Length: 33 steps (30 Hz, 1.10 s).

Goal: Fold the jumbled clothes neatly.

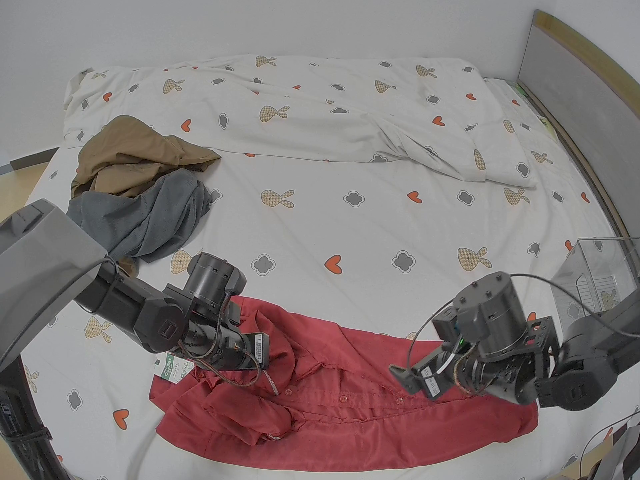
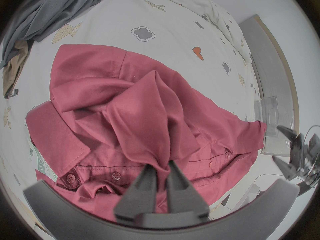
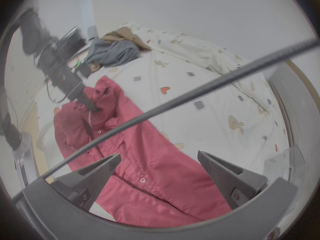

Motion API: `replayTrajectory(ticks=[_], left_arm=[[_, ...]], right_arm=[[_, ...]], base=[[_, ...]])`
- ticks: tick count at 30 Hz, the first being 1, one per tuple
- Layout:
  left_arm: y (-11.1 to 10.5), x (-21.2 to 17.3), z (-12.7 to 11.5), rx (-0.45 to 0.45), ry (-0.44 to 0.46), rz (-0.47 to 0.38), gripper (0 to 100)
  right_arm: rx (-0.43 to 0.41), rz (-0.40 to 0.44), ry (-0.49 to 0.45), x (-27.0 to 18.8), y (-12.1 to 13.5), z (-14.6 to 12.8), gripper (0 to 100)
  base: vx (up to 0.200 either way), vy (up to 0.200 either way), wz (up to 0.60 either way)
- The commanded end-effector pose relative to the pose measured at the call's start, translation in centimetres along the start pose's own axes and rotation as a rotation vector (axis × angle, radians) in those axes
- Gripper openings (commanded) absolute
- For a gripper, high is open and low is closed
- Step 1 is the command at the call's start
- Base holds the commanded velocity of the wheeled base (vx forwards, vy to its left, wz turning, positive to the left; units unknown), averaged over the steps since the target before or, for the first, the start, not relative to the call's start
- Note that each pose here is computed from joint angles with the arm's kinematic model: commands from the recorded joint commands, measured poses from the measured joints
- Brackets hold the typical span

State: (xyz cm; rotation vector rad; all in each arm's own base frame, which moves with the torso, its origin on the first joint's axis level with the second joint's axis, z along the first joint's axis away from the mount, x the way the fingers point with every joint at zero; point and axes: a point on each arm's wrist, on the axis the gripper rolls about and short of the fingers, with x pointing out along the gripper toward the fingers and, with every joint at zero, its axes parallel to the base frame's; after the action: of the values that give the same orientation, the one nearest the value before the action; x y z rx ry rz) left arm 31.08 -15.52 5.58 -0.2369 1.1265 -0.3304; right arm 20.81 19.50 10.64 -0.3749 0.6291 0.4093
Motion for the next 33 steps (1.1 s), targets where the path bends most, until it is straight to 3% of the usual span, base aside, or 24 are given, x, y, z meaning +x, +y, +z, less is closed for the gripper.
replayTrajectory(ticks=[1,10,16,24,33], left_arm=[[-0.1,-0.8,-0.4,0.006,-0.009,-0.001,0],[-1.1,-8.1,-1.2,0.032,-0.127,-0.056,0],[-0.8,-11.0,-2.7,0.062,-0.055,-0.019,0],[0.3,-10.5,-4.4,0.060,0.022,0.067,0],[0.8,-8.2,-5.2,0.084,0.093,0.091,0]], right_arm=[[0.091,-0.030,-0.071,-2.1,-2.2,0.9,100],[0.106,-0.016,-0.047,-2.0,-3.0,0.1,100],[0.105,-0.015,-0.038,-1.9,-3.0,0.0,100],[0.107,-0.009,-0.031,-1.7,-3.1,-0.1,100],[0.103,-0.009,-0.020,-1.7,-3.1,-0.5,100]], base=[[0.000,0.000,0.00],[0.000,0.000,0.00],[0.000,0.000,0.00],[0.000,0.000,0.00],[0.000,0.000,0.00]])
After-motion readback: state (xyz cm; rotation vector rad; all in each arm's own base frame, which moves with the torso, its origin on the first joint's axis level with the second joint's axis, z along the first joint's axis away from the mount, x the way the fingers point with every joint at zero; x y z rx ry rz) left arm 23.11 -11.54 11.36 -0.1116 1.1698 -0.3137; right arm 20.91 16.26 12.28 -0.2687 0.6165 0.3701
